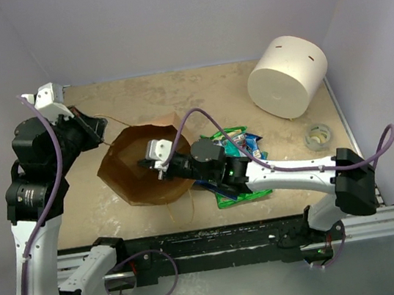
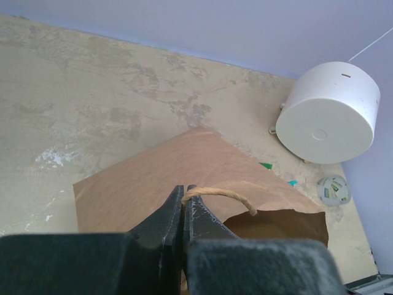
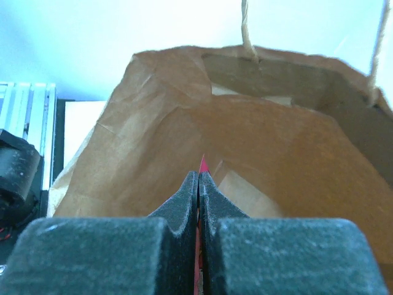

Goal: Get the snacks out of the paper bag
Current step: Take out the snack from the paper bag, then adjust the paper bag at the center of the board.

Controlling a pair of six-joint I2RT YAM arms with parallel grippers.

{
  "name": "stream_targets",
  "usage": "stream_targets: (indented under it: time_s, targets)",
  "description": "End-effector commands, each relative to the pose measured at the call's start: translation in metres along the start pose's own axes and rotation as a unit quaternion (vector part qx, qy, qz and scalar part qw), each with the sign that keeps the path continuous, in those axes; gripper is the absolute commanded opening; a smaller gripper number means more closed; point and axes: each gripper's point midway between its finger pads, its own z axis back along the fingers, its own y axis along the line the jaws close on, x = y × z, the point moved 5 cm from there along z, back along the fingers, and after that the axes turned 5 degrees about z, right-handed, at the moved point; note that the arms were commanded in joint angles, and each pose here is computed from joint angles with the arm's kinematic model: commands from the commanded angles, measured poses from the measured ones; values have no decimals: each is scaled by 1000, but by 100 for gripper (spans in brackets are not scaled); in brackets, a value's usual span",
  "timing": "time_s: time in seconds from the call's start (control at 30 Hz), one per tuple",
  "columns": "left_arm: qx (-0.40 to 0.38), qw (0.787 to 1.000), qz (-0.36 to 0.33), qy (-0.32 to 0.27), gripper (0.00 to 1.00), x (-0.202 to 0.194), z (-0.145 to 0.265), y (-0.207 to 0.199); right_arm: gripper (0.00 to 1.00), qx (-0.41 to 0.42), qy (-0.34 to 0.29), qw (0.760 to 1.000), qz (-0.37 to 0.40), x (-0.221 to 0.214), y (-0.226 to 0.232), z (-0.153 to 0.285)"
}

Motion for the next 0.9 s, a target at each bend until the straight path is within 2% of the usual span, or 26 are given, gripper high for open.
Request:
stream_targets:
  time_s: [0.0,0.2,0.53,0.67,0.87]
  targets:
    - [6,999,-9,-42,0,23,6,-6,0,-45,-68,997,-20,74,-30,18]
    - [23,999,25,-28,0,27,1,-8,0,-116,-102,987,-48,127,-62,41]
    - [-33,997,62,-11,0,37,-6,-33,0,-212,-162,963,-32,208,-112,72]
    - [-43,996,73,7,0,40,-8,-40,0,-294,-130,947,-15,209,-139,90]
    - [-33,995,93,24,0,43,1,-45,0,-381,-76,921,-34,173,-181,129]
